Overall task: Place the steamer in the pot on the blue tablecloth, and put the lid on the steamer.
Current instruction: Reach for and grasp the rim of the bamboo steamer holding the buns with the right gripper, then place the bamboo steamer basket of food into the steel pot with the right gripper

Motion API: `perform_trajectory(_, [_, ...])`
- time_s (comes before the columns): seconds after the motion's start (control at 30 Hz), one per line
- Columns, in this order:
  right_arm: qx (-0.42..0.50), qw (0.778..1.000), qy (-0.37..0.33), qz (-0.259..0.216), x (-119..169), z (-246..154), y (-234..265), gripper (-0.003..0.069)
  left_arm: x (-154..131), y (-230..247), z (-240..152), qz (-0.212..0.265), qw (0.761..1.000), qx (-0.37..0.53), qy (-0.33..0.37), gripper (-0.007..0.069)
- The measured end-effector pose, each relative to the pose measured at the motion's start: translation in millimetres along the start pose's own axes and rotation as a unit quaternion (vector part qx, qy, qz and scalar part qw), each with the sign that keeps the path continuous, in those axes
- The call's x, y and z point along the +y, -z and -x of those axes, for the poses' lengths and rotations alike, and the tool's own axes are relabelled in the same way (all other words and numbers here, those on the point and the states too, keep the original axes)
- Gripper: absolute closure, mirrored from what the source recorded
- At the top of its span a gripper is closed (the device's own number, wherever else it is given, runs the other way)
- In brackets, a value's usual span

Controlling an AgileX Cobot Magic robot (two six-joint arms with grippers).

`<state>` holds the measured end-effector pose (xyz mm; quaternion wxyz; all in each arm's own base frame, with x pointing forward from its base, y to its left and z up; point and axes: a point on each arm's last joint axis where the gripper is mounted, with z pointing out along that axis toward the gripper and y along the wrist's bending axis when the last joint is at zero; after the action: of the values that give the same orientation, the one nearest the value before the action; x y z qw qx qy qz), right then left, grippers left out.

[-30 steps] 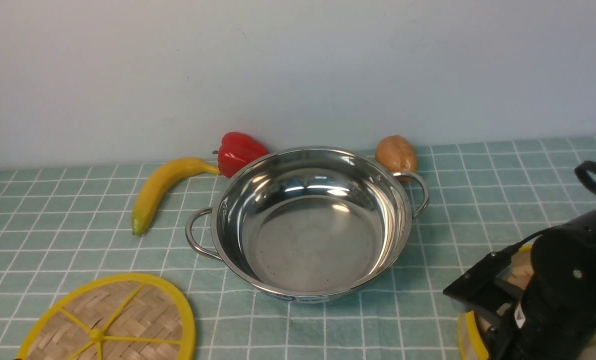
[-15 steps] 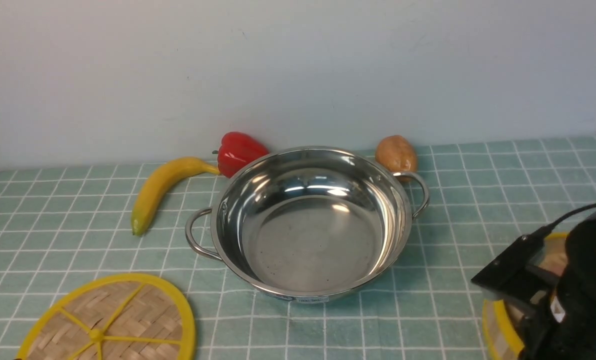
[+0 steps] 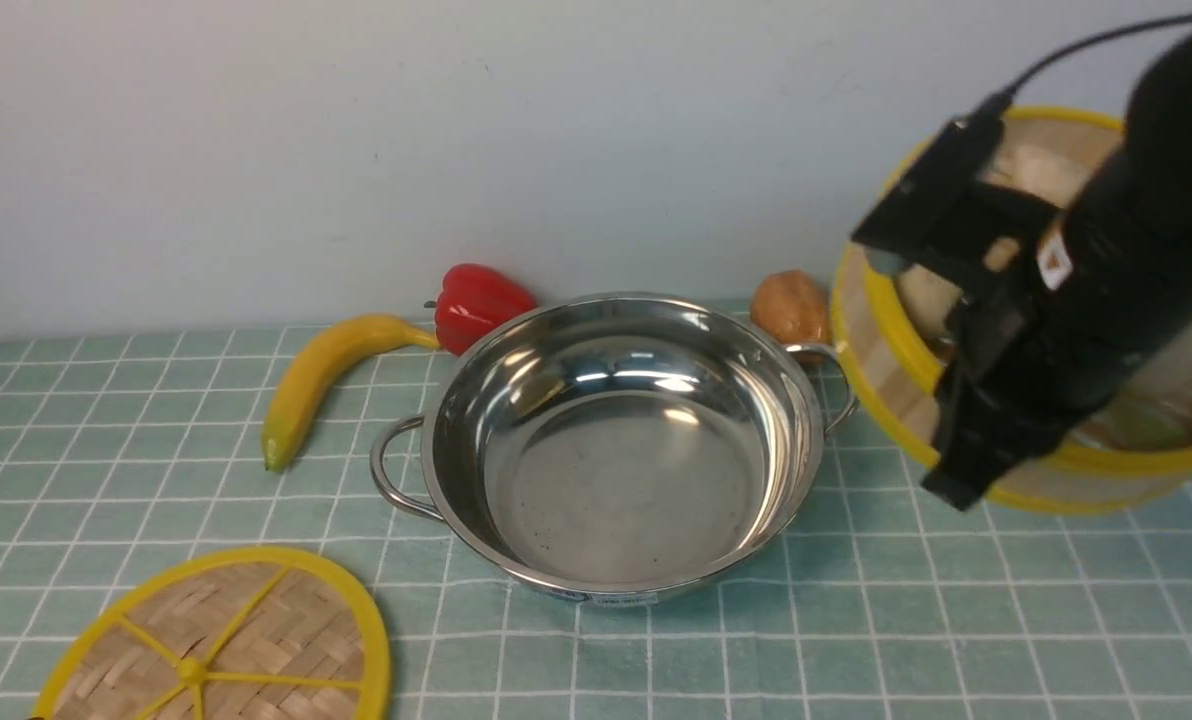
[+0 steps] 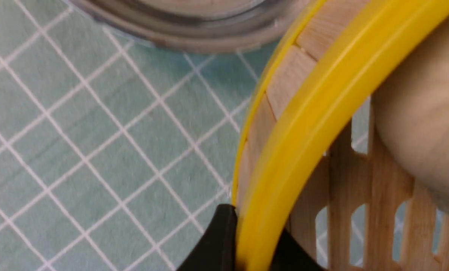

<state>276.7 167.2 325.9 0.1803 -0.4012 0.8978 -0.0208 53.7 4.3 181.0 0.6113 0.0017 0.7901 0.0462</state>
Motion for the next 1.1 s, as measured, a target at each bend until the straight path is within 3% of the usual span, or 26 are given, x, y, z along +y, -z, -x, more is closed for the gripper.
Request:
perform_trajectory(0.13, [-0.021, 0.998, 0.067, 0.006, 15, 36, -5, 0.0608, 0, 0, 0, 0.000, 1.000, 0.000, 0.000, 0.0382])
perform_trajectory(0.43, [-0.026, 0.974, 0.226, 0.011, 94, 106, -53, 0.0608, 0, 0, 0, 0.000, 1.000, 0.000, 0.000, 0.0382])
perform_trajectory(0.73, [0.043, 0.964, 0.260, 0.016, 111, 109, -120, 0.0608, 0, 0, 0, 0.000, 1.000, 0.000, 0.000, 0.0382])
perform_trajectory(1.1, [0.073, 0.959, 0.271, 0.043, 121, 106, -155, 0.0608, 0, 0, 0, 0.000, 1.000, 0.000, 0.000, 0.0382])
